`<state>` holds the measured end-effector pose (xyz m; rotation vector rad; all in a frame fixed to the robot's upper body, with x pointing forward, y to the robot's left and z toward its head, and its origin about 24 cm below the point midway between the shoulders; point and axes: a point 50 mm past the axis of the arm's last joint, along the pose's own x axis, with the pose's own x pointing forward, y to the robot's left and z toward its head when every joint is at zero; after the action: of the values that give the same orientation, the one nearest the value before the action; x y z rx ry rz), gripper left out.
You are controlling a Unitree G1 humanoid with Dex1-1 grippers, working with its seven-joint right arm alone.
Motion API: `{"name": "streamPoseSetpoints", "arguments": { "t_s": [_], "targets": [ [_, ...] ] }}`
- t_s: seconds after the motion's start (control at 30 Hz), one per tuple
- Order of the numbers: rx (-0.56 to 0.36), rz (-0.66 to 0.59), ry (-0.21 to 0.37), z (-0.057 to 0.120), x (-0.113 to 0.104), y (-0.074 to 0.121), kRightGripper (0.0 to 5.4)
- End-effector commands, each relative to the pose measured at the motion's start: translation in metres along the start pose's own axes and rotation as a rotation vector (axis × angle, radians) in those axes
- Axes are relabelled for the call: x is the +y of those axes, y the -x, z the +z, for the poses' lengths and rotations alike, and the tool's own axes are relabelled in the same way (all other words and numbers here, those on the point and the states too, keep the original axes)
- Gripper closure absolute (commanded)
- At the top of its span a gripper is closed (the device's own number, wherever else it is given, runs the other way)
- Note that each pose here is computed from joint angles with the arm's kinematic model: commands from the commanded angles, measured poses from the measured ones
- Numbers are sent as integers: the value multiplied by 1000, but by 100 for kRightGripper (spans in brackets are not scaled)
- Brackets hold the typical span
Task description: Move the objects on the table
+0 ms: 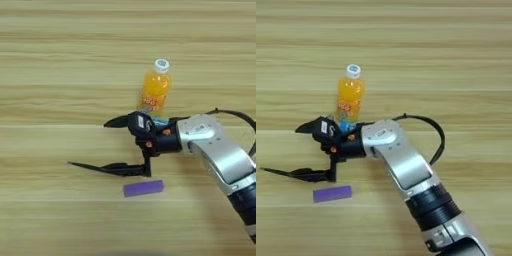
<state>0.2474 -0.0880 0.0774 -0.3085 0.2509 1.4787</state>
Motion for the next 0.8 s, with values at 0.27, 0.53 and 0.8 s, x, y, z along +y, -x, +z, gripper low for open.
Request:
{"name": "streamPoseSetpoints", "arguments": {
  "t_s": [0.27, 0.53, 0.8],
  "targets": [
    [104, 5, 66, 13, -4, -25, 2],
    [209, -32, 118, -7, -10, -35, 2],
    [219, -33, 109, -14, -13, -36, 12]
  ]
}}
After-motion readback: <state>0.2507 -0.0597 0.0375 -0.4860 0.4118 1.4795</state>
